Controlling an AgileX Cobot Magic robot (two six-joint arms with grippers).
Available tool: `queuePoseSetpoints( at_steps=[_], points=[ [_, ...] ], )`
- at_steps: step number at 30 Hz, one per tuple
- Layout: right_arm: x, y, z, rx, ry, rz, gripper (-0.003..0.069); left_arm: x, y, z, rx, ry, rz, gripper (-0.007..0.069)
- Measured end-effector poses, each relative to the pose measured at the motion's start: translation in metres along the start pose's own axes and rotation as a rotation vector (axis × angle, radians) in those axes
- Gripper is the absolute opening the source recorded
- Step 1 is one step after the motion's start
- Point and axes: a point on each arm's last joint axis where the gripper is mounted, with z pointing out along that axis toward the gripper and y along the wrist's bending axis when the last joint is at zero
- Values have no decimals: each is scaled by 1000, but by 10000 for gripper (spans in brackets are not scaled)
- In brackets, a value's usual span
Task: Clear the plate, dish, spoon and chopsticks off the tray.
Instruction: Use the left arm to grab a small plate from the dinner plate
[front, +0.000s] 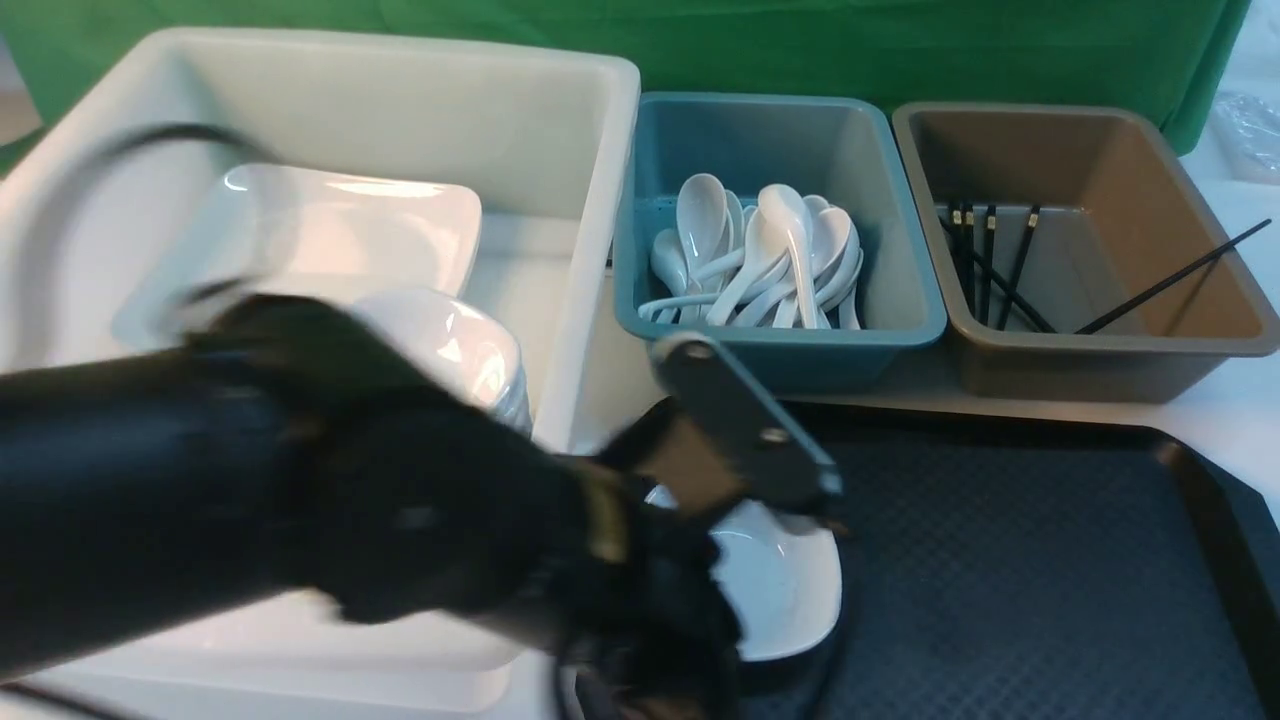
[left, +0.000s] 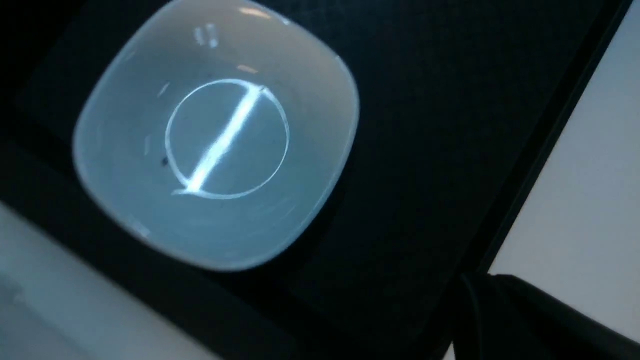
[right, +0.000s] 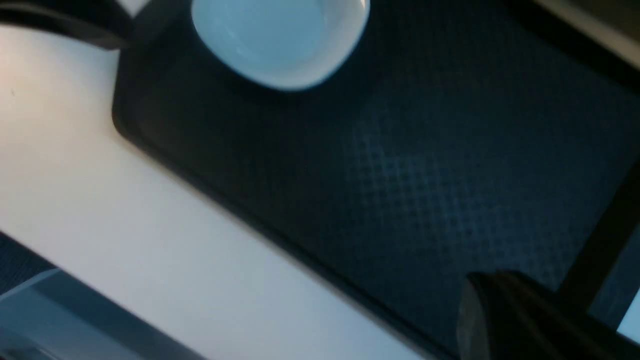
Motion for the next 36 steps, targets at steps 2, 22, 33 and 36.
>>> queuePoseSetpoints(
  at_steps=[2,22,33,36],
  points=[
    [18,-5,-2,-6,-18,20,21,-13,0,20,0,27,-6,34],
    [73,-26,-30,-66,-223,103,33,-44,32,147,-169,197,5,487],
    [73,-26,-30,-68,-223,103,37,-53,25,126,-162,179,-11,148],
    [73,-26,-31,-69,-226,103,37,-65,9,87,-139,111,-7,62]
  ],
)
